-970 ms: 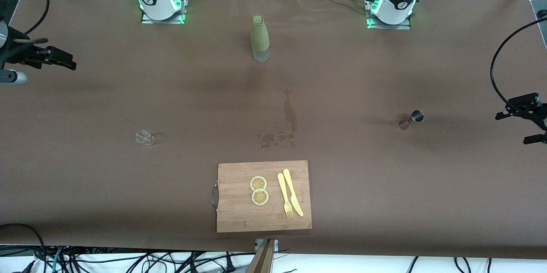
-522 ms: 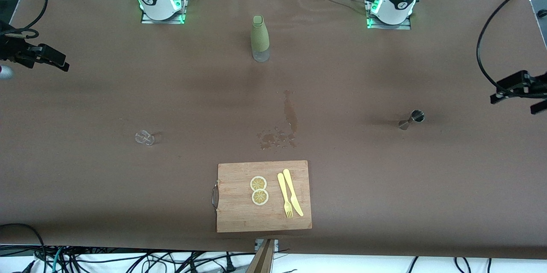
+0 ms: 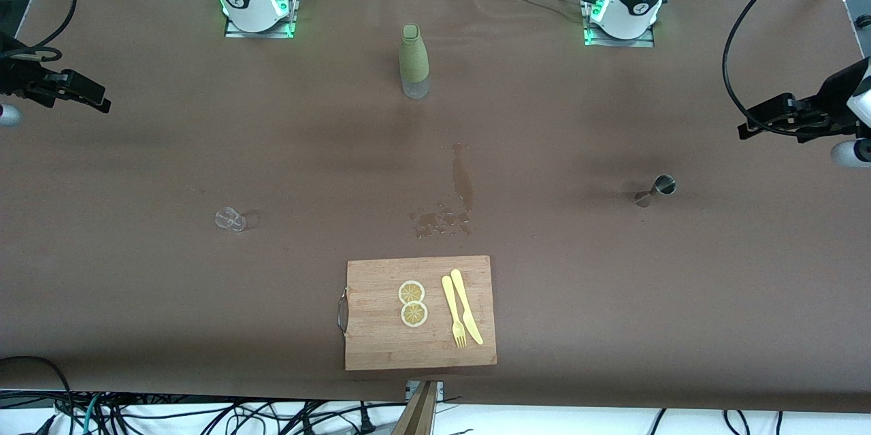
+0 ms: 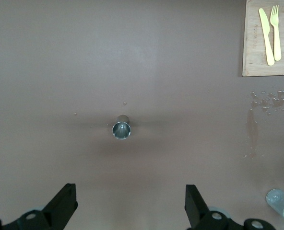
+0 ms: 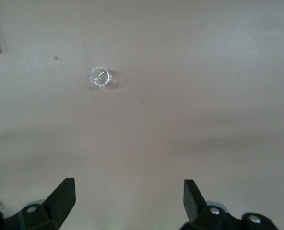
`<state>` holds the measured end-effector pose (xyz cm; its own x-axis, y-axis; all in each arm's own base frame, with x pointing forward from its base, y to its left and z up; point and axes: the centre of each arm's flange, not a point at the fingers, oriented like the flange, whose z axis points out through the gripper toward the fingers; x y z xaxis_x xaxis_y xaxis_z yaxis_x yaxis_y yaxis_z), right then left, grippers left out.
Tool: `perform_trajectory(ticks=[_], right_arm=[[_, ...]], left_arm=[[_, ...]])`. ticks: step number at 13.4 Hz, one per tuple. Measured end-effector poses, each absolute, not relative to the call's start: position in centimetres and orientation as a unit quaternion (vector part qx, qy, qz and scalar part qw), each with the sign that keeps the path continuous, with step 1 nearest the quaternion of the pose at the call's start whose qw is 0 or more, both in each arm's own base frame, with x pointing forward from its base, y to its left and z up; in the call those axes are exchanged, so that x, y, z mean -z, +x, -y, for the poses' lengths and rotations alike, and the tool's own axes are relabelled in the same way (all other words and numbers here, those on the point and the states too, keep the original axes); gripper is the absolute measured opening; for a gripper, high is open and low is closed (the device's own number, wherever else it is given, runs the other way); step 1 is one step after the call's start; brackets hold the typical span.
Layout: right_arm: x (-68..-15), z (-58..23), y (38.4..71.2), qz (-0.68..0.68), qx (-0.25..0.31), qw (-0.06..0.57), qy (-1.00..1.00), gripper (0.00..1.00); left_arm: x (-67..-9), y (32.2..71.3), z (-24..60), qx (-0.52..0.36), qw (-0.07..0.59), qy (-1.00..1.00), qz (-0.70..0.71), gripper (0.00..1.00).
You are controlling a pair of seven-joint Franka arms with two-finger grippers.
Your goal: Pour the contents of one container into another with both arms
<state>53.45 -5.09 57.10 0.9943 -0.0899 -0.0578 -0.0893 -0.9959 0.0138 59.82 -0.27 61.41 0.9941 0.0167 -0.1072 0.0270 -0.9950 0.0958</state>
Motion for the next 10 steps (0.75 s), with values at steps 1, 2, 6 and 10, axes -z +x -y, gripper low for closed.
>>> perform_trajectory(ticks=[1, 2, 6, 10], right_arm=[[-57.1, 5.1, 53.5, 0.045, 0.029, 0.006, 0.999, 1.00], [-57.2, 5.1, 53.5, 0.045, 0.028, 0.006, 0.999, 1.00], [-57.2, 5.0, 53.5, 0.044, 0.028, 0.006, 0.999, 1.00], [-57.2, 4.9, 53.5, 0.043, 0.028, 0.006, 0.999, 1.00]], left_arm=[[-61.1, 59.8, 0.1, 0.056, 0.049, 0.997, -0.013, 1.00], [-60.9, 59.8, 0.0, 0.058, 0.049, 0.997, -0.016, 1.00], [-61.1, 59.7, 0.5, 0.057, 0.045, 0.997, -0.011, 1.00], [-61.2, 59.6, 2.3, 0.057, 0.029, 0.998, 0.003, 1.00]])
